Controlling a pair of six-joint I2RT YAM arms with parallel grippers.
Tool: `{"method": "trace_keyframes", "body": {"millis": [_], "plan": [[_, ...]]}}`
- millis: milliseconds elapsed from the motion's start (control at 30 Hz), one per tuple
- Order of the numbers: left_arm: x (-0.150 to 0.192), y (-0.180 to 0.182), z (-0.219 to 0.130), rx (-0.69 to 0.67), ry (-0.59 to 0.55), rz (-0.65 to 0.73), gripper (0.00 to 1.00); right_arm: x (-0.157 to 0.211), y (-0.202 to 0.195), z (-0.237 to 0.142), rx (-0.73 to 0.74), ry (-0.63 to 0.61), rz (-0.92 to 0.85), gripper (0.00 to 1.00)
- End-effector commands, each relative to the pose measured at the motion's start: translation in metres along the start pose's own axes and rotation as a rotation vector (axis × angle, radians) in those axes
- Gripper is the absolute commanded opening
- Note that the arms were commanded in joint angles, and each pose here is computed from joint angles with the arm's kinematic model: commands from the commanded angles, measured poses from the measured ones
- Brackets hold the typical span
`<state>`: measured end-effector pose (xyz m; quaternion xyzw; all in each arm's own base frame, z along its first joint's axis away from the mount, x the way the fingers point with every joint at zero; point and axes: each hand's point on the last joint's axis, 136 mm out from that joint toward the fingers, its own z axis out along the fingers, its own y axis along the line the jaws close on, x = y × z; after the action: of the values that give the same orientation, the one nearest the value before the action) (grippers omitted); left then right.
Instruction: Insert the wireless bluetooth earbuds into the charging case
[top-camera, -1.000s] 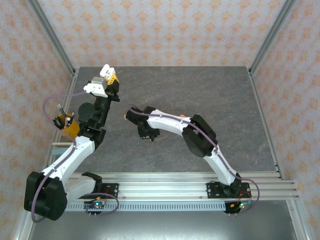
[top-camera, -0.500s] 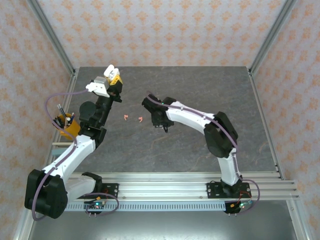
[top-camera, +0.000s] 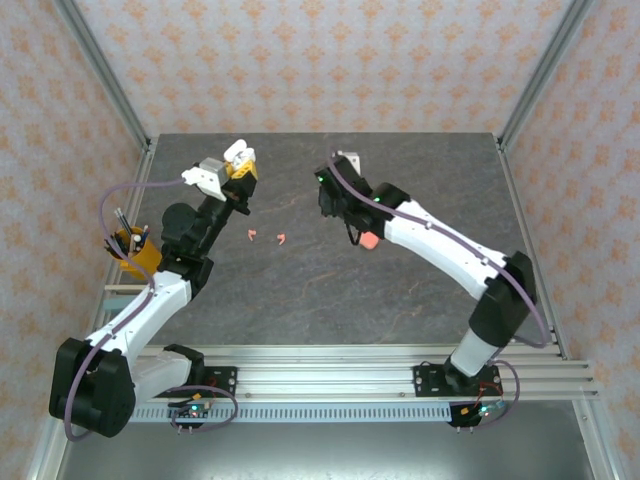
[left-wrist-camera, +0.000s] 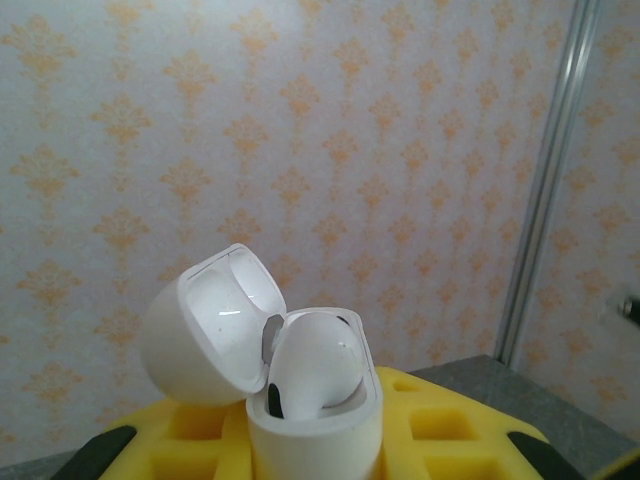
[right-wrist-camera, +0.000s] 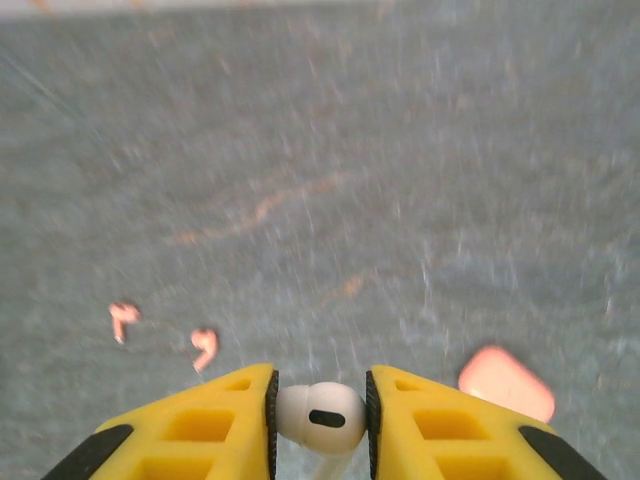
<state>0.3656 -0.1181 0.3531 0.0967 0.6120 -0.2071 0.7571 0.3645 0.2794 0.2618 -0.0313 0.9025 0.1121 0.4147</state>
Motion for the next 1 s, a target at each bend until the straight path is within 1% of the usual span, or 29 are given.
{"method": "trace_keyframes", "body": {"millis": [0, 200, 400, 600, 967], "plan": [[0.001, -0.026, 0.003, 0.138, 0.024, -0.019, 0.0, -0.055, 0.001, -0.036, -0.025, -0.21, -0.008, 0.29], [0.007, -0.056, 0.007, 0.27, 0.066, -0.025, 0.0, -0.107, 0.012, -0.085, -0.112, -0.391, -0.028, 0.31], [0.008, -0.093, 0.019, 0.405, 0.087, -0.019, 0.0, -0.131, 0.025, -0.115, -0.199, -0.492, -0.075, 0.31], [0.006, -0.124, 0.035, 0.503, 0.094, -0.006, 0.0, -0.136, 0.031, -0.131, -0.26, -0.54, -0.096, 0.31], [-0.002, -0.146, 0.055, 0.563, 0.067, -0.015, 0.0, -0.134, 0.03, -0.146, -0.31, -0.57, -0.096, 0.31]]}}
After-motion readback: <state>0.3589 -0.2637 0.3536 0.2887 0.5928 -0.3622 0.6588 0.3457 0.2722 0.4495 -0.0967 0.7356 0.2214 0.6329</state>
